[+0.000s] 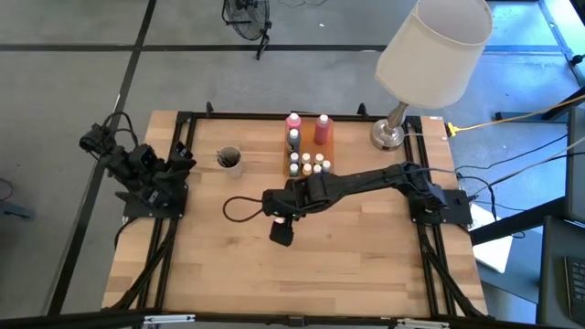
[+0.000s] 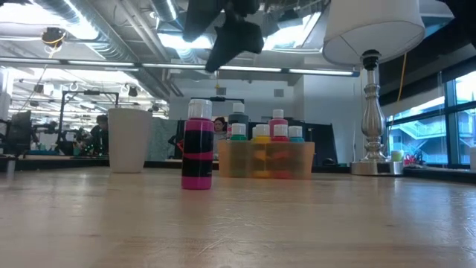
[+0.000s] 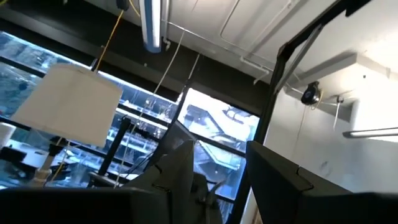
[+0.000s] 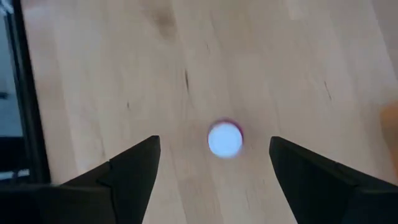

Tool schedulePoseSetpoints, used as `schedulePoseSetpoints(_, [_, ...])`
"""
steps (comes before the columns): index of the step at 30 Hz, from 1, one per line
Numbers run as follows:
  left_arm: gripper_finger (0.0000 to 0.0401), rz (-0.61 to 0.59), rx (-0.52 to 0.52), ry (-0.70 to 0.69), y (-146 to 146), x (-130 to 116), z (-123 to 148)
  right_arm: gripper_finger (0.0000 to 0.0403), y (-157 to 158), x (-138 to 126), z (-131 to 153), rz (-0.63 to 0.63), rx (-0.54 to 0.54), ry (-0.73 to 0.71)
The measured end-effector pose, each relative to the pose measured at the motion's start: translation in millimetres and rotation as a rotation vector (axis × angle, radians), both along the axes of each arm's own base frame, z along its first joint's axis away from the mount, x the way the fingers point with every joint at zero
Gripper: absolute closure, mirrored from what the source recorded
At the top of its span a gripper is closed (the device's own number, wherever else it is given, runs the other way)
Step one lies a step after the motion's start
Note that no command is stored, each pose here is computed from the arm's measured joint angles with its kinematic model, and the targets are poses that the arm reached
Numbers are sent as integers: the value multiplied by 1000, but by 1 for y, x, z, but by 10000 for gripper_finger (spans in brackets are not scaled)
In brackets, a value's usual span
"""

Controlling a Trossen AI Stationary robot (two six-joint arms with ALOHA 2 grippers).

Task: Pick & Place Paint Supplies
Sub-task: Put the small dark pink paint bottle into the orange bin

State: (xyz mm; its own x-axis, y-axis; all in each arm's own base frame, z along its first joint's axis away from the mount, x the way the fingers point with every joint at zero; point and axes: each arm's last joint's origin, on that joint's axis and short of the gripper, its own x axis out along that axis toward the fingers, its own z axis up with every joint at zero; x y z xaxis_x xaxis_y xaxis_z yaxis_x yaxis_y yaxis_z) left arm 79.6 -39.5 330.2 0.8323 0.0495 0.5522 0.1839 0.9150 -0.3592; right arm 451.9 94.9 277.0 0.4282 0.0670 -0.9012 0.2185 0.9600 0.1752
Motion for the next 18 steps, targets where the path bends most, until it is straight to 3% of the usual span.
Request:
schedulePoseSetpoints(11, [258, -40, -19, -39, 3, -6, 2, 96, 2, 6, -27, -107, 64, 102])
schedulePoseSetpoints(18, [258, -36, -12, -36, 3, -6, 2, 96, -2, 9, -29, -159, 102, 101])
